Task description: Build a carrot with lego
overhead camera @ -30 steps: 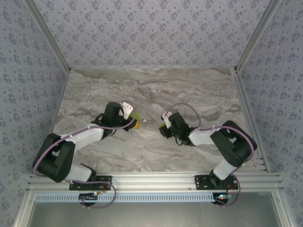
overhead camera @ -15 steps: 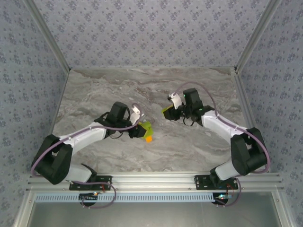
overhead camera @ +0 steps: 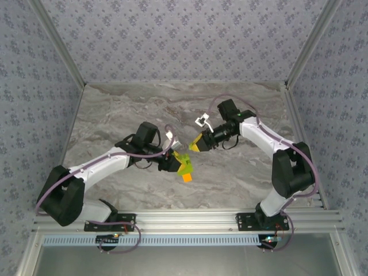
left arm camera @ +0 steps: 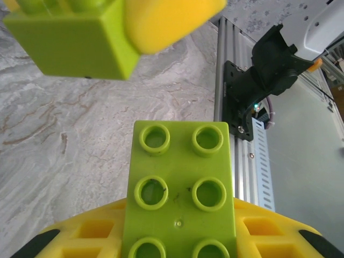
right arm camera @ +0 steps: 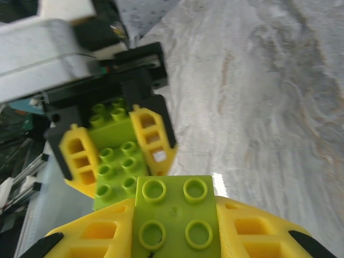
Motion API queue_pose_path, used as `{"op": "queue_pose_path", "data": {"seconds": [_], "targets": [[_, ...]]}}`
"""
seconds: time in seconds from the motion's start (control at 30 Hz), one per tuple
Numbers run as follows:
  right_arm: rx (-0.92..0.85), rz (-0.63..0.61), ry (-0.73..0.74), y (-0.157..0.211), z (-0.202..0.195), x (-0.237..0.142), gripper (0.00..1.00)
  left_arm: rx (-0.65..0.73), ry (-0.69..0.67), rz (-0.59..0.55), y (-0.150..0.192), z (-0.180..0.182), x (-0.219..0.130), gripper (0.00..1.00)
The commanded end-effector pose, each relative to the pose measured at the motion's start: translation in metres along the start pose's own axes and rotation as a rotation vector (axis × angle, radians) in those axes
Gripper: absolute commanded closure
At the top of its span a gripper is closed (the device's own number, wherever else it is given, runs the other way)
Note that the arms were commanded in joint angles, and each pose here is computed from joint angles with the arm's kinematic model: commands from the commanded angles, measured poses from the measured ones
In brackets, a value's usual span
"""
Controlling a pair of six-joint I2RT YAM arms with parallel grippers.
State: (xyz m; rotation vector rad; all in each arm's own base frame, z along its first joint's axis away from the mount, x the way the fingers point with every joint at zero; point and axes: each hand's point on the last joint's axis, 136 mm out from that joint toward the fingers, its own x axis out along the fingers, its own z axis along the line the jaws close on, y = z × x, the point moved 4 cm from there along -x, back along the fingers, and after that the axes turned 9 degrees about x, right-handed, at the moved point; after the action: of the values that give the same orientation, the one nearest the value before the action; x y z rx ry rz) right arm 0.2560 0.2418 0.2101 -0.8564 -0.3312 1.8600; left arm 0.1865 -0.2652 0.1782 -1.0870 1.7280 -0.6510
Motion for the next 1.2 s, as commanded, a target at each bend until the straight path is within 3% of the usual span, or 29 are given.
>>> {"op": "queue_pose_path", "data": {"seconds": [0.0,0.4,1.17], "targets": [[0.011,0.013,-0.089,0.000,0.016,0.000,0.89,0.045,0.062,-0.017,-0.012,-0.010,0.000,0.77],[0.035,0.073,-0.202,0.004,0.022,0.011,0.89,0.049,0.079,-0.008,-0.015,-0.013,0.001,0.78],[0.080,0.182,-0.201,0.015,0.018,0.024,0.89,0.042,0.060,0.018,-0.011,-0.006,0.003,0.79]]}}
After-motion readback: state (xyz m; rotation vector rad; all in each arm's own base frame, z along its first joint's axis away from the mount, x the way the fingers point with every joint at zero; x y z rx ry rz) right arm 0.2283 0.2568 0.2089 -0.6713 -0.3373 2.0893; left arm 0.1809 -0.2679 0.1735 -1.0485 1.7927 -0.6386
